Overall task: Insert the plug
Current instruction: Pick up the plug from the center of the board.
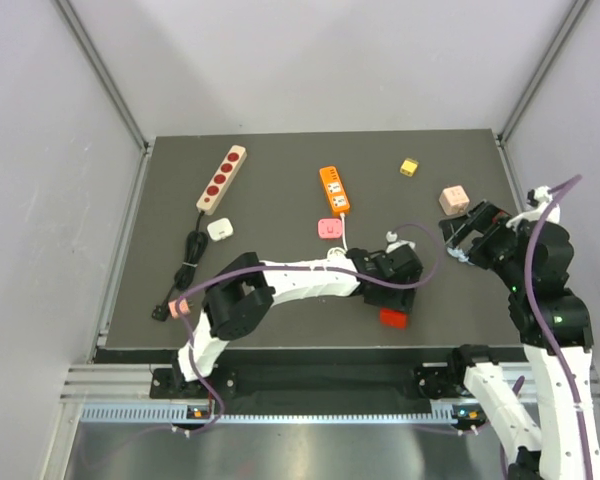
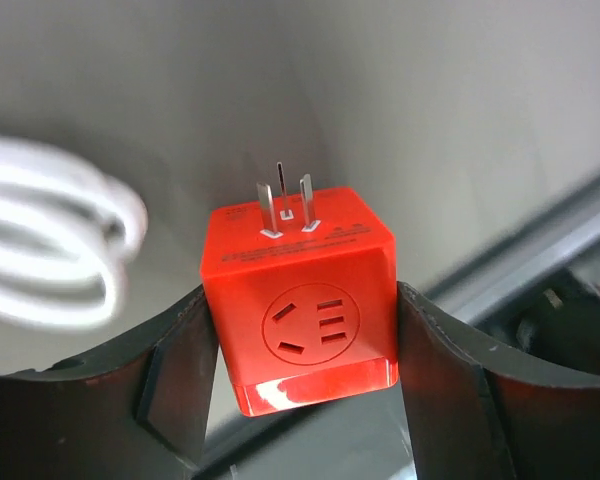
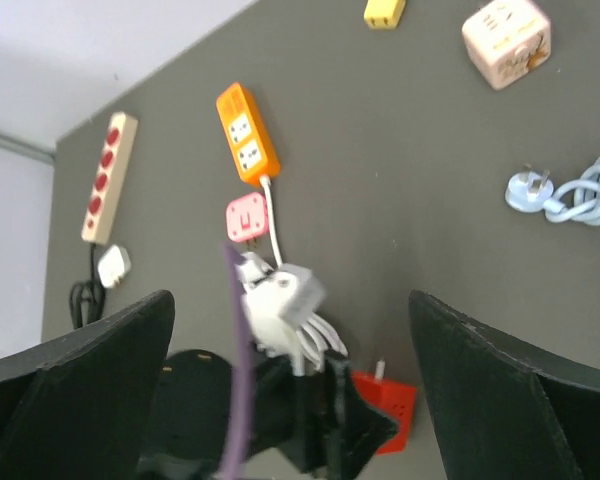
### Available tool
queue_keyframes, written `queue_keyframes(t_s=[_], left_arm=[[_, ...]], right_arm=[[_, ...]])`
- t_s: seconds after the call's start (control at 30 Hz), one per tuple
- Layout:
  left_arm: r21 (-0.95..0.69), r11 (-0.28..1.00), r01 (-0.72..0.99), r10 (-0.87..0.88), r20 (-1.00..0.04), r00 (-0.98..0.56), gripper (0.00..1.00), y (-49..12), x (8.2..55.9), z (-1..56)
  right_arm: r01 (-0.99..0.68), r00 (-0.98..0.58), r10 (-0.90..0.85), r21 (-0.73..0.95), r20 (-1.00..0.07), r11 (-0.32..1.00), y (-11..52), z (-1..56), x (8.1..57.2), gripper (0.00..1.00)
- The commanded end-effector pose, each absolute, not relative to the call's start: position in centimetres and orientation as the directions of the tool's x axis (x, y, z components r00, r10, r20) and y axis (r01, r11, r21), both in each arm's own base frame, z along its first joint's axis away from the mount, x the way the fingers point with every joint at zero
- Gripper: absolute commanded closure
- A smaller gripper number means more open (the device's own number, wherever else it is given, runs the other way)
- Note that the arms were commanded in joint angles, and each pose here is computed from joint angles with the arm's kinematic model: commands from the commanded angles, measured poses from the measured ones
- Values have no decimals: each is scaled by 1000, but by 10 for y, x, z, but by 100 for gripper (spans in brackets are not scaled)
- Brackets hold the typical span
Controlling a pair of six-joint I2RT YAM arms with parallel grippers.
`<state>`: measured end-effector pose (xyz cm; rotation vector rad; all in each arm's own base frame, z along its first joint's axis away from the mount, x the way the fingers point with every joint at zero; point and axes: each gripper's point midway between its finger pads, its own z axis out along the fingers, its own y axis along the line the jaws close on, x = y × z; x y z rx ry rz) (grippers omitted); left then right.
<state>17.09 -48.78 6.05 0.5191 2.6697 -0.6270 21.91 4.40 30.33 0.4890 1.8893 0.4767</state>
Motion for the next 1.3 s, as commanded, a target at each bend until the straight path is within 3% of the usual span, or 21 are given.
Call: queue_keyframes(t_s=[0.0, 0.07, 0.1, 0.17, 0.2, 0.33, 0.43, 0.77, 0.93, 1.27], left_arm=[[-630, 709, 316, 116, -338, -934, 100, -494, 172, 135], [-743, 643, 185, -13, -252, -968, 100, -477, 177, 159], [-830, 536, 155, -112, -252, -961, 100, -477, 203, 188], [-914, 405, 14, -212, -108, -971, 100, -456, 206, 212], [-954, 298, 4, -283, -93, -955, 100, -448, 229, 237], [-977, 61, -204, -416, 161, -895, 100, -410, 260, 261], [-970, -22, -243, -447, 227, -865, 100, -401, 271, 267], [-912, -174, -371, -463, 408, -787, 100, -385, 288, 262], [-906, -207, -370, -449, 424, -787, 100, -381, 287, 275], [-882, -225, -413, -471, 470, -746, 100, -370, 282, 272]], right_arm=[[35, -395, 476, 505, -786, 863, 55, 295, 229, 1], [53, -412, 480, 506, -775, 861, 54, 287, 233, 1], [65, -423, 487, 511, -764, 857, 55, 279, 235, 2], [48, -430, 511, 547, -744, 836, 62, 279, 238, 2], [38, -435, 521, 563, -734, 825, 66, 276, 239, 3], [-83, -389, 563, 637, -729, 767, 89, 294, 242, 5], [-97, -354, 562, 628, -747, 773, 94, 296, 248, 6], [-260, -422, 371, 503, -827, 825, 202, 286, 250, 2], [-181, -359, 321, 403, -876, 897, 213, 274, 267, 4], [-81, -293, 248, 283, -923, 956, 224, 268, 275, 36]])
